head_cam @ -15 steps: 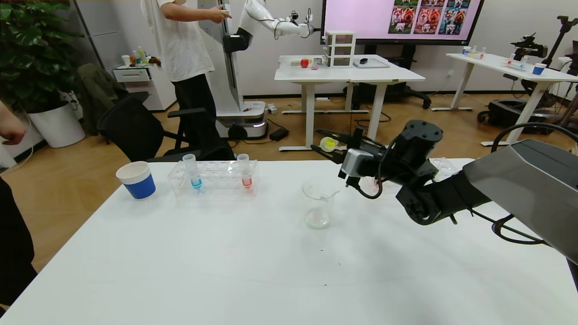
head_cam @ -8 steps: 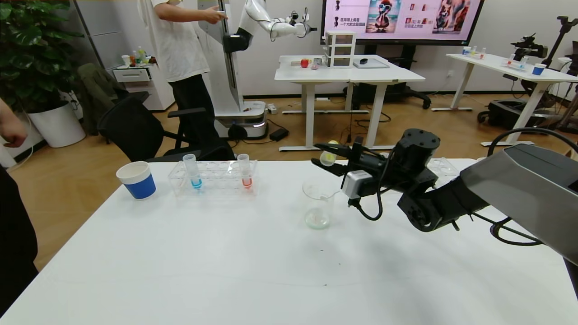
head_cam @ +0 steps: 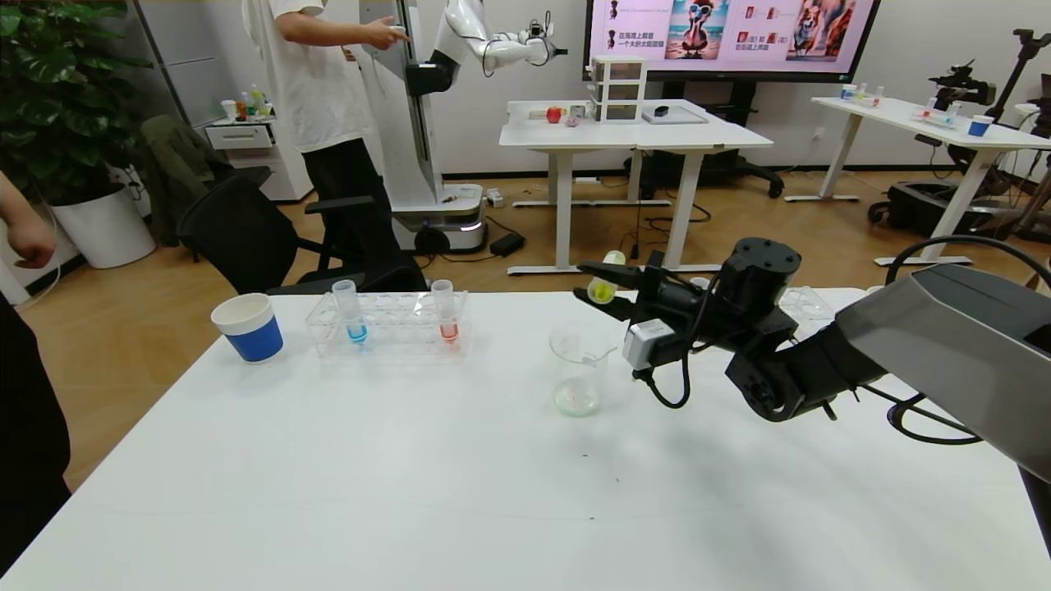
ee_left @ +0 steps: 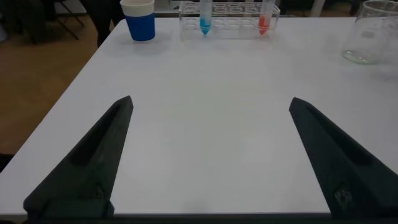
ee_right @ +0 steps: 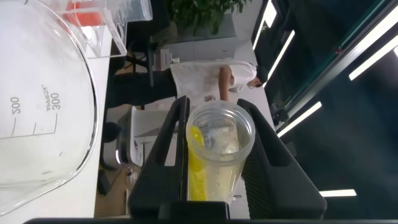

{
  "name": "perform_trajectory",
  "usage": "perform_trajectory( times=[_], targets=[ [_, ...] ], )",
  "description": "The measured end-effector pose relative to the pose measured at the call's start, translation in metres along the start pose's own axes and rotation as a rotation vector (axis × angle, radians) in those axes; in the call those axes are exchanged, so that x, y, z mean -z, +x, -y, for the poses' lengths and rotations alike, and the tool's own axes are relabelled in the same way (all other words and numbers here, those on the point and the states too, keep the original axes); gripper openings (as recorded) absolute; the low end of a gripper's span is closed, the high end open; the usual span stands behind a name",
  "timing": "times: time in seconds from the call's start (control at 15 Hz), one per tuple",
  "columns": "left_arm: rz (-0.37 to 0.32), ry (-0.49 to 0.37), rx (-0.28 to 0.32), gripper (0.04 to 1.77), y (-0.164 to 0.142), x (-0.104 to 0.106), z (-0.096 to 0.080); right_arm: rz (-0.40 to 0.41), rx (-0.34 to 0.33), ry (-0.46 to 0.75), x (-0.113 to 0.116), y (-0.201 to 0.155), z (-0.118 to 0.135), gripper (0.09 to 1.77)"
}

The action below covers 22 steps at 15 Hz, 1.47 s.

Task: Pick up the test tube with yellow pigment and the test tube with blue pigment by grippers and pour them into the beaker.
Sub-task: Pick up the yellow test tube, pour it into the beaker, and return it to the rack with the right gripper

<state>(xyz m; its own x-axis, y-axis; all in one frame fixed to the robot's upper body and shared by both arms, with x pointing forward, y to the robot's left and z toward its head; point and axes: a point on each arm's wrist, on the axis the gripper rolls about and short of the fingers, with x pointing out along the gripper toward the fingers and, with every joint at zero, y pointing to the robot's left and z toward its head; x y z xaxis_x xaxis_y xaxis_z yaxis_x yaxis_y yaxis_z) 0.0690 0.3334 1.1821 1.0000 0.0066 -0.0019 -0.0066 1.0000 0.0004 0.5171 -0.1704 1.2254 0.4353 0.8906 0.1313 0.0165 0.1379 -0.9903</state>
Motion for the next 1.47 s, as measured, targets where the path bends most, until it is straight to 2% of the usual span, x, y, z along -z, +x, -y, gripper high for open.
perform_trajectory(
  times=[0.87, 1.2, 1.47],
  targets=[
    [0.0, 0.0, 0.0, 1.75, 0.0, 0.0, 0.0, -0.014, 0.005, -0.217, 0.0031, 0.0031, 0.0001, 0.51],
    [0.0, 0.0, 0.0, 1.75, 0.0, 0.0, 0.0, 0.0, -0.055, -0.332, 0.0031, 0.0033, -0.0054, 0.51],
    [0.0, 0.0, 0.0, 1.75, 0.0, 0.0, 0.0, 0.011, -0.077, -0.407, -0.0004, 0.0034, -0.0035, 0.51]
  ],
)
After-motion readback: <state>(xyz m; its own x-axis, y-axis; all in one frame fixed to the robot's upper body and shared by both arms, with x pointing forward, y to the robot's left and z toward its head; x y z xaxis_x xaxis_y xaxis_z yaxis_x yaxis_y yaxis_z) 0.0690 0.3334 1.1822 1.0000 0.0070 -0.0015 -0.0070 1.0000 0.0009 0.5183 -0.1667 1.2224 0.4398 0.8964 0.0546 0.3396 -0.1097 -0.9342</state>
